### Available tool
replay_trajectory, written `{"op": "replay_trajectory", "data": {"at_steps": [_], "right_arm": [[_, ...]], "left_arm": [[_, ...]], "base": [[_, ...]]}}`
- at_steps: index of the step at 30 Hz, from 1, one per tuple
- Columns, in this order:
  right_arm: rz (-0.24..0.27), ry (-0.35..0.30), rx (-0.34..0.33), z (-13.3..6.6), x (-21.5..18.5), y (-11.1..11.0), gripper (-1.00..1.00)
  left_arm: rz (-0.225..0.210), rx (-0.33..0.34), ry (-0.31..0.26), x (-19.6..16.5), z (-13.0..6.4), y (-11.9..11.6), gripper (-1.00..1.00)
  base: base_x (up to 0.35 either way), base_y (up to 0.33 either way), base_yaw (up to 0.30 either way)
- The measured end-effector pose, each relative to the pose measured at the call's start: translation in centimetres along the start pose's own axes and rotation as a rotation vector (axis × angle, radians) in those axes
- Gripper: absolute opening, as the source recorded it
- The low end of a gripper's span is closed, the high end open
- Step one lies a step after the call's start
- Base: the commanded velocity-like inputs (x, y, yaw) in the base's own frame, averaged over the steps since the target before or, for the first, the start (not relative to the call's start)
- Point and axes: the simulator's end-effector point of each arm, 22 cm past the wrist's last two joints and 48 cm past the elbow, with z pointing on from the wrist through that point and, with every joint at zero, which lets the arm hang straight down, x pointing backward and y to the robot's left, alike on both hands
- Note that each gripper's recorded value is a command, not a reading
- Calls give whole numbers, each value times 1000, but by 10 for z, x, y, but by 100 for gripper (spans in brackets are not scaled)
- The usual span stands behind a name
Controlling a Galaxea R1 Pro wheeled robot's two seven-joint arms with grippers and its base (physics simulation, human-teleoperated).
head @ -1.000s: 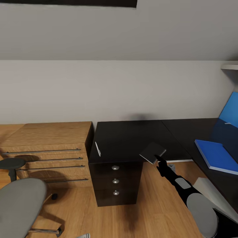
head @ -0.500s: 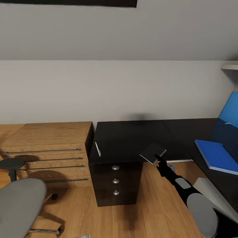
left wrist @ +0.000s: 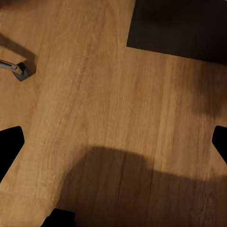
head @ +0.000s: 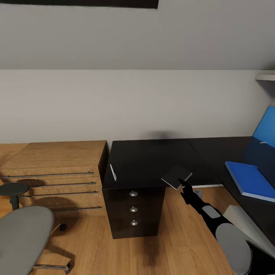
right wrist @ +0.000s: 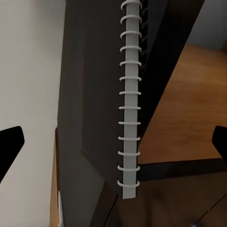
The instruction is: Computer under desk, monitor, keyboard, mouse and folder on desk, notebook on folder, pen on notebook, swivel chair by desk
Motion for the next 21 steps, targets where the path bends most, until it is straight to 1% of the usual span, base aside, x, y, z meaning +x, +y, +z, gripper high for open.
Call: {"op": "replay_trajectory", "data": {"at_steps": [11,21], "right_arm": [[2,1,2,0,1,-1,100],[5,3,21,0,2,-5,100]], "left_arm": [[0,-1,-2,-1,0,1,100],[1,-2,-1,0,0,1,100]], "base": [[0,0,0],[0,0,0]]}}
